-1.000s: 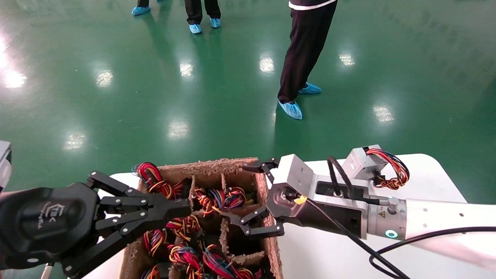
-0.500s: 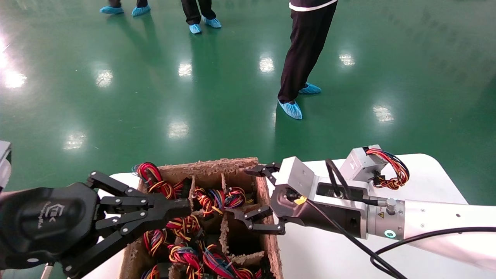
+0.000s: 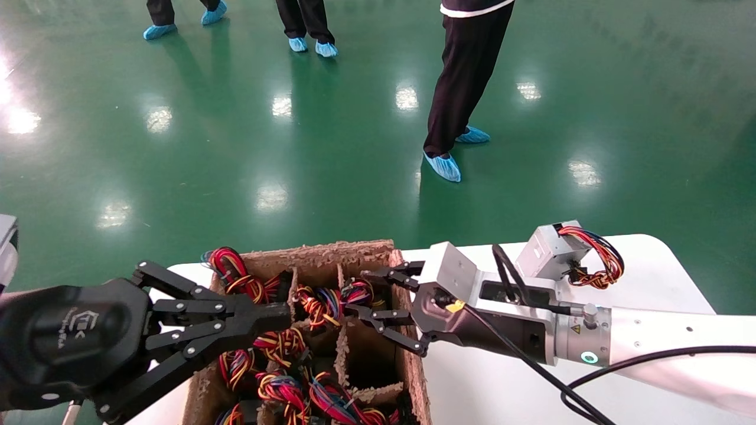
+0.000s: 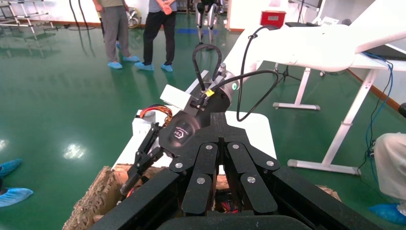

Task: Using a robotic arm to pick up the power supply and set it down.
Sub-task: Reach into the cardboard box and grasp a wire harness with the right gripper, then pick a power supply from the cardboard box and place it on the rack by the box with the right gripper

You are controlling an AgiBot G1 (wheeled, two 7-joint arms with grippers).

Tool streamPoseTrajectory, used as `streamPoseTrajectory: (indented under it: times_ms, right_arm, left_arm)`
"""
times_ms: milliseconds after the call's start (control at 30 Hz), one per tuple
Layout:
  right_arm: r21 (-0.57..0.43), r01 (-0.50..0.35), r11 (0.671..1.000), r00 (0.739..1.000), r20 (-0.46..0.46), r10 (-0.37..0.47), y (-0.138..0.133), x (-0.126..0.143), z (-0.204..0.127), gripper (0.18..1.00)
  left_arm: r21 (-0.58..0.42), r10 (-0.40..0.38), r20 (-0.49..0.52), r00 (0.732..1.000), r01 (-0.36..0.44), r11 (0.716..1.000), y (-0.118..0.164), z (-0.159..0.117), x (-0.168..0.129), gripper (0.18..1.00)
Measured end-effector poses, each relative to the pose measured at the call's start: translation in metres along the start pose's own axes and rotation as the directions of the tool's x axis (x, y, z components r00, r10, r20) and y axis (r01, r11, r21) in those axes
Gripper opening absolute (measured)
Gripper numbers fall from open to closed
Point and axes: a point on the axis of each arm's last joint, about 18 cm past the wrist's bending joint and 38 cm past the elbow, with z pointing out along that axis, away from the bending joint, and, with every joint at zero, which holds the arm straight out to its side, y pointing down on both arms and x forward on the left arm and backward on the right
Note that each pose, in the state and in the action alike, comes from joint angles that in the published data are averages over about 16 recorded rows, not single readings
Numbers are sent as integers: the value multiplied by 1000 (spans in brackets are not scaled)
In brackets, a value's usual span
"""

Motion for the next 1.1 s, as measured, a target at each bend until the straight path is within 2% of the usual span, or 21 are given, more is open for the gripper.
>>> streamPoseTrajectory:
  times_ms: [367,567,767,1100]
  right_arm:
    - [4,-5,1000,1000,10,5,-1,0,6,363]
    - [5,-14,1000,1000,15,14,-1,1,7,299]
    - [2,-13,1000,1000,17,13,-1,2,7,275]
    - [1,3,1000,1000,15,-3,-3,4,8,284]
  left_arm:
    - [0,0,0,1000,0,1000,0,0,0,191]
    - [0,0,0,1000,0,1000,0,0,0,191]
    - [0,0,0,1000,0,1000,0,0,0,191]
    - [0,0,0,1000,0,1000,0,0,0,191]
